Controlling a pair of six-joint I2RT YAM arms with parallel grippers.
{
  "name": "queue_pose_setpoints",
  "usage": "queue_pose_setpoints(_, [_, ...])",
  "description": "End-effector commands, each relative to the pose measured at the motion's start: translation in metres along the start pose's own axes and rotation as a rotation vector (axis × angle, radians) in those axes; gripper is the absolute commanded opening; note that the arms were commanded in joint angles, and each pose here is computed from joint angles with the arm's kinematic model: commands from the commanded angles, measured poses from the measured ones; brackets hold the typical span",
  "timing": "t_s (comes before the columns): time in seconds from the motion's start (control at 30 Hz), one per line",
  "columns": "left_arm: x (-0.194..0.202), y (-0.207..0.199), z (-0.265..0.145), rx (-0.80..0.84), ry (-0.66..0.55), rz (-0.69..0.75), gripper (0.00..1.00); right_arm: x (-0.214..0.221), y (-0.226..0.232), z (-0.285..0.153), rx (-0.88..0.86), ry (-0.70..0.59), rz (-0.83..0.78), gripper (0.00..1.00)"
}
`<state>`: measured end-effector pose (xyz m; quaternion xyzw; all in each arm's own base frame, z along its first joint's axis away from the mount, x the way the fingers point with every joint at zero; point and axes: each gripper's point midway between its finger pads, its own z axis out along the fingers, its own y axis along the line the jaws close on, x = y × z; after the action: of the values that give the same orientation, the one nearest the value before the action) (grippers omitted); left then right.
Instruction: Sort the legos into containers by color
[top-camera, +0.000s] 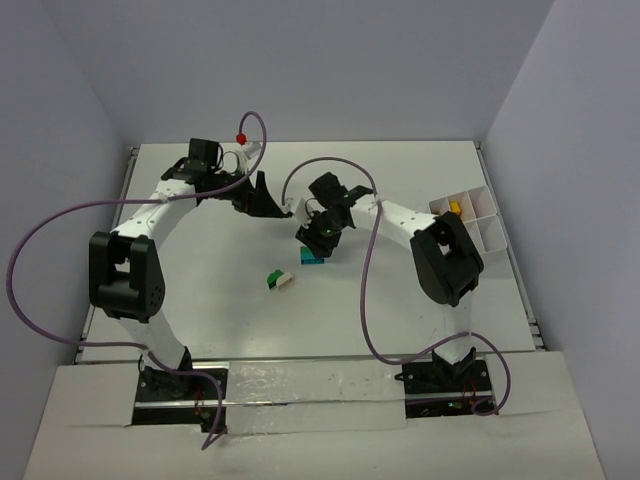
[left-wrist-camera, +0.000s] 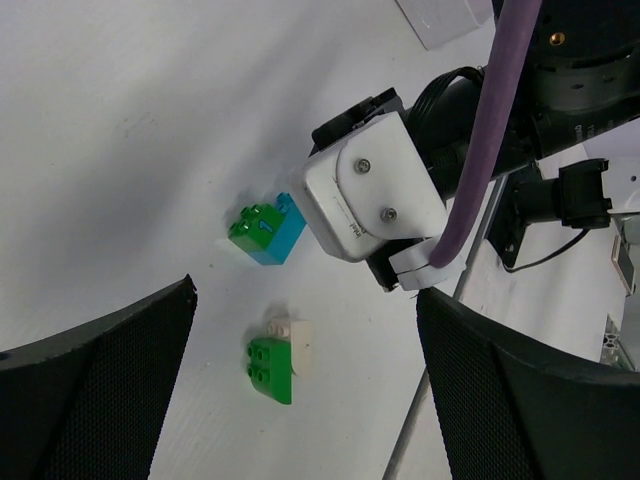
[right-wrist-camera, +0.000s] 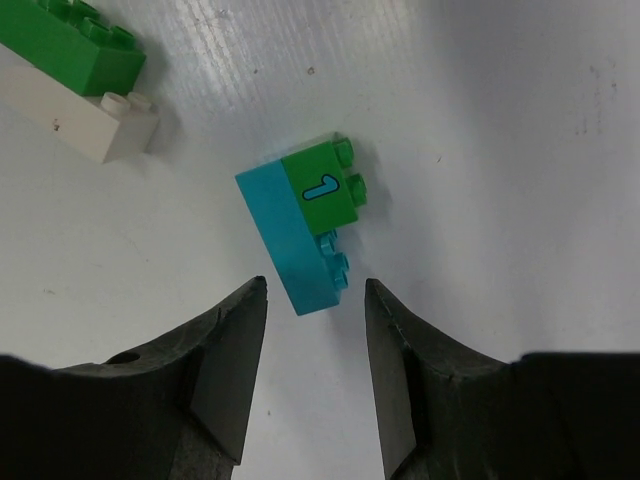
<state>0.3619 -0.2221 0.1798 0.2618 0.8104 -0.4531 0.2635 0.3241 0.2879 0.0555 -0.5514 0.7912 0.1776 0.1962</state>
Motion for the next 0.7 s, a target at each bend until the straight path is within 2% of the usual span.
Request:
queue_pose_setpoints(0.0, [-0.016, -0.008, -0.009, 0.011, -0.051, 0.048, 0.97, -0.01, -0.006, 0.007, 0.05, -0.017, -0.087, 0.51])
queue_pose_setpoints(0.13, [-0.015, -0.007, -0.009, 0.007, -0.048, 0.047, 0.97, -0.007, -0.005, 0.011, 0.048, -0.002, -0.116, 0.51])
queue_pose_setpoints(0.47, [-0.013, -0.002, -0.008, -0.001, -0.047, 0.035, 0.97, -0.001, 0.008, 0.016, -0.007, 0.014, -0.158, 0.63])
queue_pose_setpoints(0.67, [-0.012, 0.0, -0.008, -0.013, -0.049, 0.035, 0.97, -0.001, 0.014, 0.015, -0.028, 0.005, -0.166, 0.57])
